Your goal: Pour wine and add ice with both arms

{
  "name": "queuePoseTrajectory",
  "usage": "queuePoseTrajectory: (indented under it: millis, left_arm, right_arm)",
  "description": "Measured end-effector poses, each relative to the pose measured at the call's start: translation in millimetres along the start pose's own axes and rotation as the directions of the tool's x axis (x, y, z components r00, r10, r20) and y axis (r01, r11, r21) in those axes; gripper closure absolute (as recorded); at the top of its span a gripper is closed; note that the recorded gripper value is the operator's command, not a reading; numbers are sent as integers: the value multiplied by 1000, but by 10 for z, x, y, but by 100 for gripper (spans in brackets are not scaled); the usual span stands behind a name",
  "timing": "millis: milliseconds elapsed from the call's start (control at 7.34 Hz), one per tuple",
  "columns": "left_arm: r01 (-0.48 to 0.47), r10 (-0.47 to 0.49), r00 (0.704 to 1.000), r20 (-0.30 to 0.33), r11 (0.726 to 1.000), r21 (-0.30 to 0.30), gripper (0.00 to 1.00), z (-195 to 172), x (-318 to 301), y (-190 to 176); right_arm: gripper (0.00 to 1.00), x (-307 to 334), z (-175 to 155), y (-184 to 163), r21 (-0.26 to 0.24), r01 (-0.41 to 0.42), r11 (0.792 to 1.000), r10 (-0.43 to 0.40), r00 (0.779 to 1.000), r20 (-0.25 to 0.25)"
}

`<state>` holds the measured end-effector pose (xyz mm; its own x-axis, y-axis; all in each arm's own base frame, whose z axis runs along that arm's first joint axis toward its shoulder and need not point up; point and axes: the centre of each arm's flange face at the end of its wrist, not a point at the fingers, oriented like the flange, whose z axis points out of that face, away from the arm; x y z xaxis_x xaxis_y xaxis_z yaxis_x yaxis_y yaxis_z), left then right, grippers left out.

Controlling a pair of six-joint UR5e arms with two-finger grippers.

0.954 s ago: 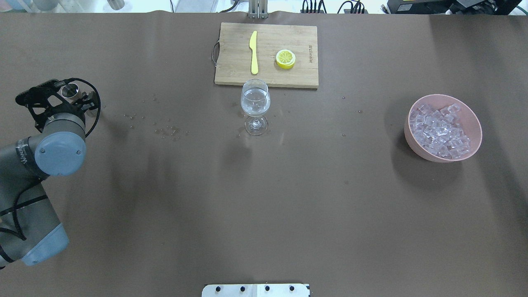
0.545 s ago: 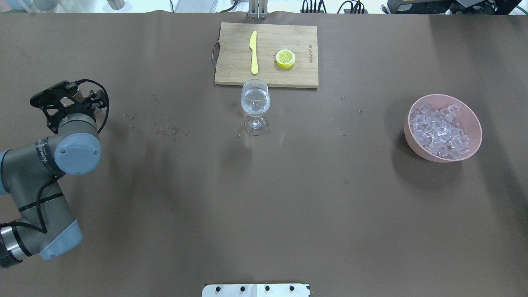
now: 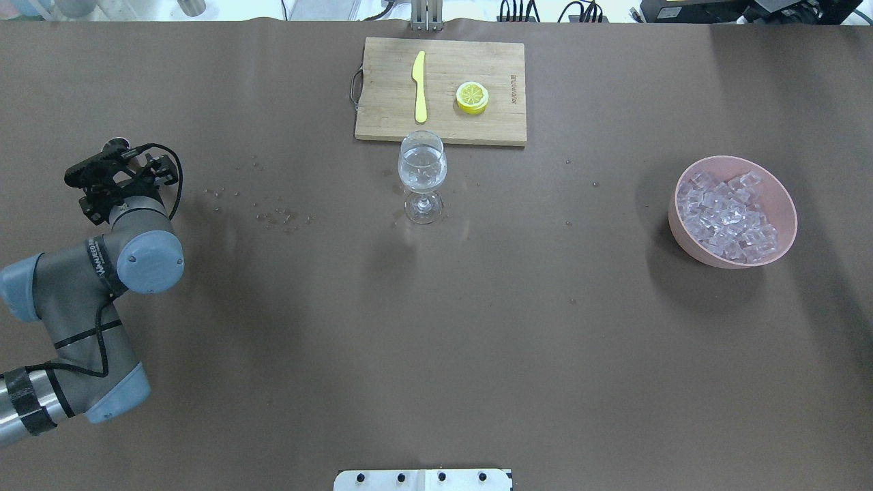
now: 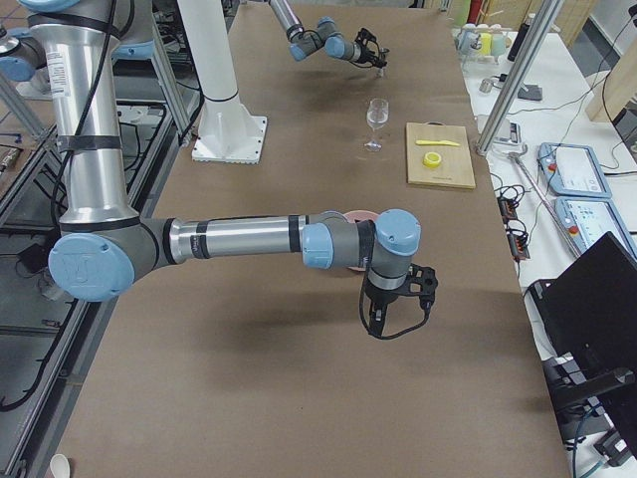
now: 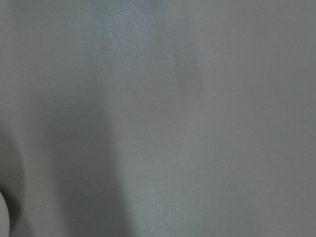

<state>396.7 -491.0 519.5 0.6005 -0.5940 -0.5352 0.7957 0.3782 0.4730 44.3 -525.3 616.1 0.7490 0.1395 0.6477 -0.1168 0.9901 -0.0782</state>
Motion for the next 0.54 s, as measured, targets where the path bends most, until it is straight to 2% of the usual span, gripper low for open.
queuePoseTrajectory:
  millis: [545]
  left_arm:
    - [-24, 23, 1000, 14, 999, 41, 2, 119, 66, 124]
  right_arm:
    - [0, 2, 6, -11, -1, -1, 1000, 1, 1000, 0]
